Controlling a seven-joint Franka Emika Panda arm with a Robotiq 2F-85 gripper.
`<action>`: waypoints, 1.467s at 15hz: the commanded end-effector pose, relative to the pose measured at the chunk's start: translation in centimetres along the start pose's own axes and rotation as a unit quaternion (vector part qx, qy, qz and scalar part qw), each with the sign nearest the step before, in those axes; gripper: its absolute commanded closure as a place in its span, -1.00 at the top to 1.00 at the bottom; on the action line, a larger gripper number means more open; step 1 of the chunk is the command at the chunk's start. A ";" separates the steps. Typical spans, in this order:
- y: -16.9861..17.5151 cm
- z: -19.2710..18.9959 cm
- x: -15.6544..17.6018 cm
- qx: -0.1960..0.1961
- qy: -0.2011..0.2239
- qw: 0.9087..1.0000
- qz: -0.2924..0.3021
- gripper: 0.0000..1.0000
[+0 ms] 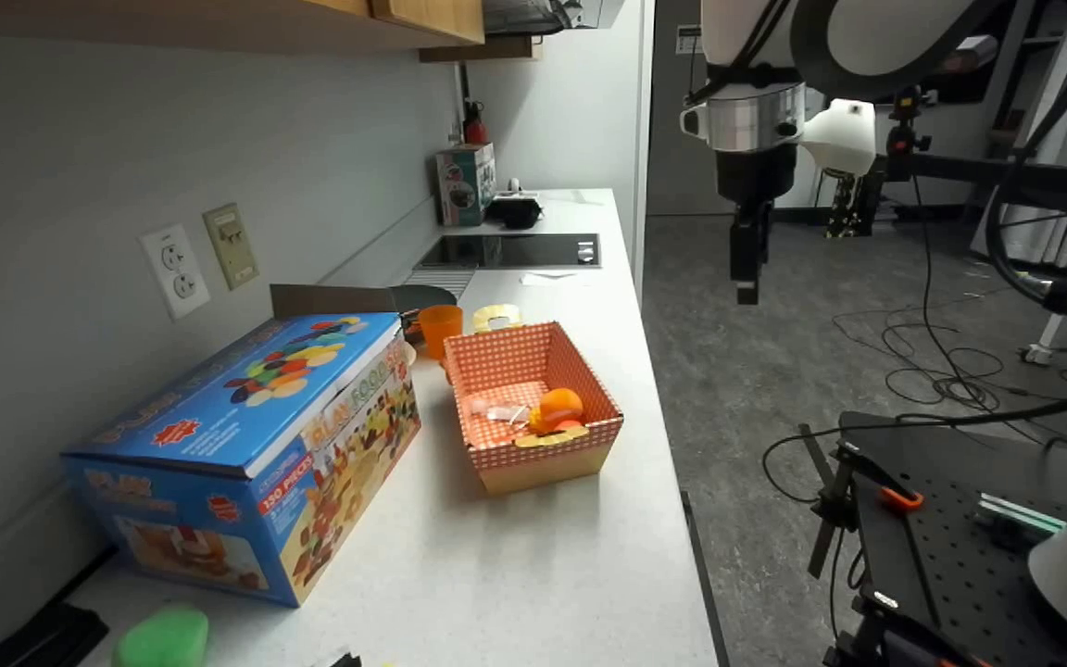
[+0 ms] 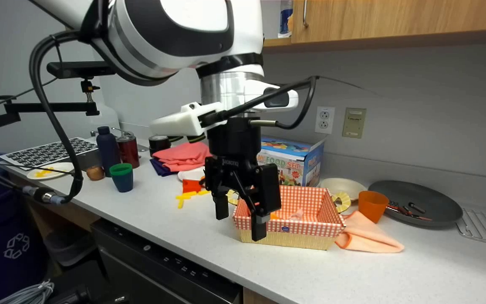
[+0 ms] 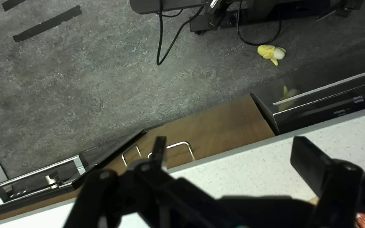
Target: Close the open drawer
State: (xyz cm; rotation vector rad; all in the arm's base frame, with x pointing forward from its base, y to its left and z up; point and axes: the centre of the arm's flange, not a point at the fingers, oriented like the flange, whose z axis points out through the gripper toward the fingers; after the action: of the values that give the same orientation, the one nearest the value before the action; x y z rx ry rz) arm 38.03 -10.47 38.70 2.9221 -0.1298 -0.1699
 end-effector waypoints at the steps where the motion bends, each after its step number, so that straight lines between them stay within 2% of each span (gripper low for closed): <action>1: 0.0 0.0 0.0 0.000 0.000 1.000 0.000 1.00; 5: 0.0 0.0 0.0 0.000 0.000 1.000 0.000 1.00; 6: 3.8 2.8 5.9 0.007 0.002 1.000 -0.003 1.00; 8: 5.2 3.5 7.4 0.016 0.025 1.000 -0.007 1.00; 9: 5.0 2.1 6.8 0.015 0.030 0.999 -0.009 1.00; 13: 6.7 2.3 6.8 0.009 0.033 0.999 -0.017 1.00; 14: 5.7 2.8 6.2 0.011 0.029 0.999 -0.006 1.00; 22: 5.7 2.9 6.2 0.012 0.028 1.000 -0.007 1.00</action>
State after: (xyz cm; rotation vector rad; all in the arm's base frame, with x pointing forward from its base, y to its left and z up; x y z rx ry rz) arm 43.36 -17.22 36.46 2.9487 -0.1033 -0.0895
